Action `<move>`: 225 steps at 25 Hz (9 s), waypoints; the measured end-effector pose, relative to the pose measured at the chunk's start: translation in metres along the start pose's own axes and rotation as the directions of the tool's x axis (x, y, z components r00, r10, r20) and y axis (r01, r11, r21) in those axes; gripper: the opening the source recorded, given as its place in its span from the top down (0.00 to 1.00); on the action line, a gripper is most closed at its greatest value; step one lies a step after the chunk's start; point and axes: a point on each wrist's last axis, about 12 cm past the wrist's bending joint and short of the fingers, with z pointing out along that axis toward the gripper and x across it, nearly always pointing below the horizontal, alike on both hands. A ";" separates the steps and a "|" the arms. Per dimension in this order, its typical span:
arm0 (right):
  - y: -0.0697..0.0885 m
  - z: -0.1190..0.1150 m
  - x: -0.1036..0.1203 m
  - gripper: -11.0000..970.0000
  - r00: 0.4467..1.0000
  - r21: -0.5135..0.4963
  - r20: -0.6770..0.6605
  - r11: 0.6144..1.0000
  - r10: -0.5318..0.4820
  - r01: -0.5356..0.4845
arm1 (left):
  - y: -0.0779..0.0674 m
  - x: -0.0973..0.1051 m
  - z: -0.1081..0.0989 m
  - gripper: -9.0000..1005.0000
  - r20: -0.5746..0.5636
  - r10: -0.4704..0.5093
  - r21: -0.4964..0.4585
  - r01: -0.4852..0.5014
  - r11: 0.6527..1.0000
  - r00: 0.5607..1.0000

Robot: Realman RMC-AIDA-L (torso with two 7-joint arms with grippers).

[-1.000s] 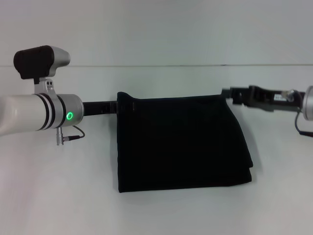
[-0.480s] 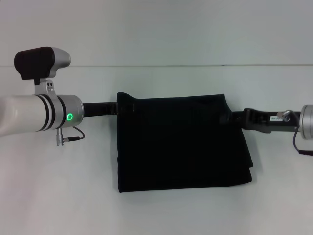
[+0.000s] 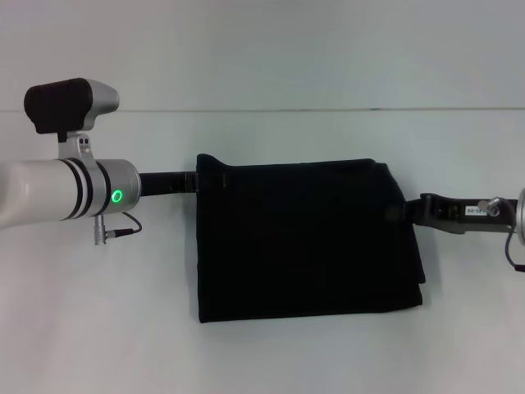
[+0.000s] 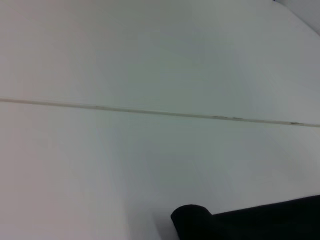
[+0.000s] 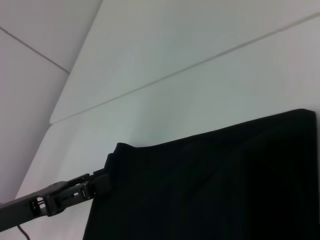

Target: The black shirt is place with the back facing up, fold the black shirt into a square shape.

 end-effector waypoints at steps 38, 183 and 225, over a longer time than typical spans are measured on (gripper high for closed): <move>0.033 0.024 -0.034 0.59 0.981 0.016 0.056 0.982 -0.188 0.187 | 0.009 0.000 -0.006 0.05 0.015 -0.002 -0.020 0.003 1.000 1.000; 0.007 -0.033 -0.007 0.26 0.874 -0.029 0.194 0.888 -0.445 0.458 | -0.007 -0.032 -0.057 0.65 0.094 0.205 0.210 -0.220 0.953 0.974; 0.023 -0.026 -0.005 0.04 0.694 -0.062 0.072 0.691 -0.717 0.720 | -0.046 0.003 -0.055 0.04 0.224 0.611 0.443 -0.638 0.630 0.759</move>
